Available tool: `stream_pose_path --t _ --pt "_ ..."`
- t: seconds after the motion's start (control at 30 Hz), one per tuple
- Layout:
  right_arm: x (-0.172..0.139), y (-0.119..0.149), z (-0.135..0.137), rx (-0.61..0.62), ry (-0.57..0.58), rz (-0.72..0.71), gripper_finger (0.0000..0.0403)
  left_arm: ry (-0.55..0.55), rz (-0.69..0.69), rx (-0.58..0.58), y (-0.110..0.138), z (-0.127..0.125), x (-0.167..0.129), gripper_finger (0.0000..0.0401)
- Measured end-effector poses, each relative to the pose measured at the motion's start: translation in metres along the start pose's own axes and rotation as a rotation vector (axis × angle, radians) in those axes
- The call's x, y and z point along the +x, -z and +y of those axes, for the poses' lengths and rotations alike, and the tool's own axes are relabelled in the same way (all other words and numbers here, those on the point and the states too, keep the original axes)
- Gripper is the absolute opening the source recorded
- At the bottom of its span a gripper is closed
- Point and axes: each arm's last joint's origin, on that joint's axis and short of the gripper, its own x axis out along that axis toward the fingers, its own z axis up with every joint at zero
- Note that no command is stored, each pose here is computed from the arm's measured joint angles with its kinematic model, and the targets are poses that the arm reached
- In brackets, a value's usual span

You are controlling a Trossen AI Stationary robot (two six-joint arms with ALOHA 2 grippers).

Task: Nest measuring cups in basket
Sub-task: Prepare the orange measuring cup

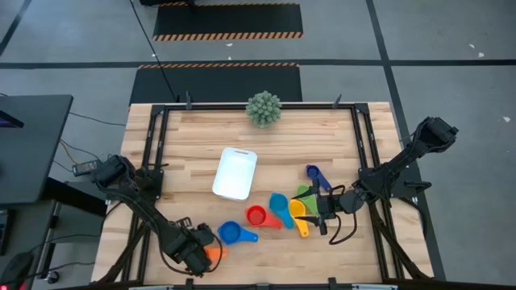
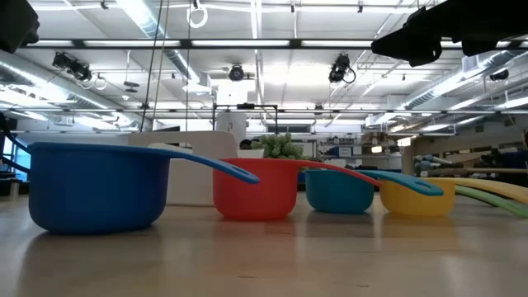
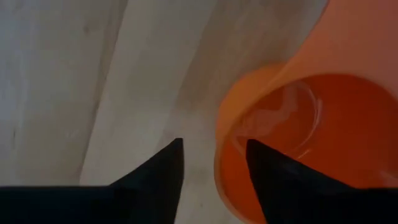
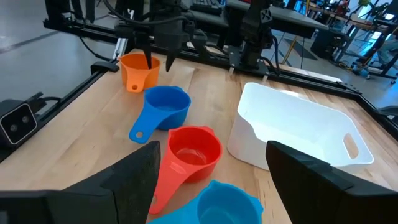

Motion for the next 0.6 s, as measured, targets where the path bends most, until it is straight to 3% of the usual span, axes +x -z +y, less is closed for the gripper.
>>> stream_pose_path --t 0.27,0.6 --pt "0.0 0.0 0.0 0.0 0.0 0.0 0.0299 -0.061 0.018 0.017 0.001 0.006 0.0 0.011" --pt "0.0 0.0 0.0 0.0 0.0 0.0 0.0299 -0.17 -0.012 0.07 0.0 0.015 -0.001 0.0087"
